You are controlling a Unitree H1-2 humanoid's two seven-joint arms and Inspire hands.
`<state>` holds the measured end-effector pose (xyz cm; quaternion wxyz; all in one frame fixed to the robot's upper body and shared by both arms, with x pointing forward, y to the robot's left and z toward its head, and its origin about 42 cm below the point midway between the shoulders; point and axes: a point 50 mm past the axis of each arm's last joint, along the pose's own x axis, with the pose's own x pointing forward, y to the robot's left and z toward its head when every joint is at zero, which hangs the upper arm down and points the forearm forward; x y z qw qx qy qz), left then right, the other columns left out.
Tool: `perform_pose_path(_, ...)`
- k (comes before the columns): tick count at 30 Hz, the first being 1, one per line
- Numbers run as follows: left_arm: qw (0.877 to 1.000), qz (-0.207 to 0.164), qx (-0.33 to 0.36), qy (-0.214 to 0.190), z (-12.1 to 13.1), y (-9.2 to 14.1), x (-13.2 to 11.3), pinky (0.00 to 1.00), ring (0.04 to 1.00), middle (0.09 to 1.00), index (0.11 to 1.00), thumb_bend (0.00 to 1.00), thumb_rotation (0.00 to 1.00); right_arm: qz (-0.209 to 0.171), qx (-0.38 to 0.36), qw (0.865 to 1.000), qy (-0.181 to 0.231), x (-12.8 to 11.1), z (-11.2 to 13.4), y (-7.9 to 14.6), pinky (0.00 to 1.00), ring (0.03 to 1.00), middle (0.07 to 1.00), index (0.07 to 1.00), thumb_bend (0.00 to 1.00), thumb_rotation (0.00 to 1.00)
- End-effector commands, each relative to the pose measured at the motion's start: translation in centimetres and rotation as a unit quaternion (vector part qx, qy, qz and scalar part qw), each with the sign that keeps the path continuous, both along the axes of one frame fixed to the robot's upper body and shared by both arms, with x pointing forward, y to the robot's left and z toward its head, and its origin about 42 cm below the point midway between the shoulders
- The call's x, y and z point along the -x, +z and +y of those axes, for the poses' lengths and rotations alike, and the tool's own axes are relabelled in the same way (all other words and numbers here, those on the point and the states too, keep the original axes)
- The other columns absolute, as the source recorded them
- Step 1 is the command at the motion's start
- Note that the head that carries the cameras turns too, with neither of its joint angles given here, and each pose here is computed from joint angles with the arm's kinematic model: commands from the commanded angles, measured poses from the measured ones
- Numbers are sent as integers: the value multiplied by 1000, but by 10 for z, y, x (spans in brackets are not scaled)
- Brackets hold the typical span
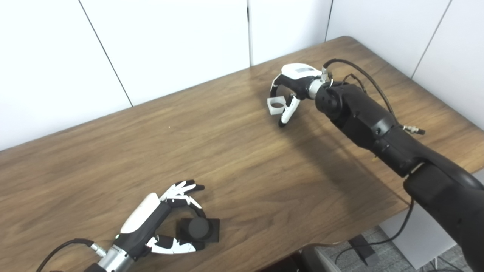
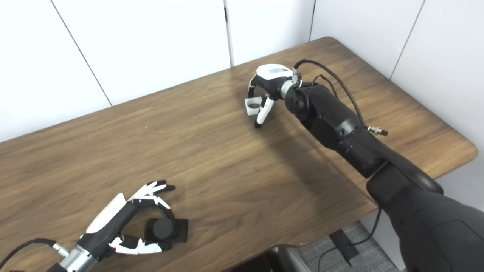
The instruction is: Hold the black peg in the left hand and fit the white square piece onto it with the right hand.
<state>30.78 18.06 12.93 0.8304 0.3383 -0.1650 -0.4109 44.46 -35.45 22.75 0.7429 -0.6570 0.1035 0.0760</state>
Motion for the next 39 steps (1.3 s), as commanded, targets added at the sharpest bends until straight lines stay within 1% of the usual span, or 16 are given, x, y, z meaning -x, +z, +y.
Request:
perform_pose_path(1,1000,-7,-23,-2,8,4,1,983,970,893,489,521,55,-1,32,999,-13,3,-11,-17,857,857,810,496,513,139)
perform_pose_path(6,1000,-7,-22,-2,7,6,2,984,970,893,488,521,56,-12,38,999,-8,2,-11,-22,839,837,785,491,511,139)
perform_pose_path(12,1000,-7,-21,0,7,4,3,982,970,889,488,521,56,-17,40,999,-6,1,-11,-25,822,831,776,488,513,140)
perform_pose_path(20,1000,-6,-26,3,9,5,4,981,968,890,488,521,56,-18,38,999,-8,1,-9,-26,822,832,771,487,514,138)
perform_pose_path(23,1000,-5,-24,4,8,6,4,978,967,889,489,521,56,-25,31,999,-5,3,-9,-25,811,820,762,486,515,136)
perform_pose_path(31,1000,-3,-26,3,9,4,0,988,974,894,489,521,57,-66,6,997,34,12,-4,-4,855,831,767,486,516,136)
perform_pose_path(39,1000,0,-27,3,8,4,-2,982,972,894,489,521,56,-118,-21,989,87,25,11,26,881,837,776,484,516,137)
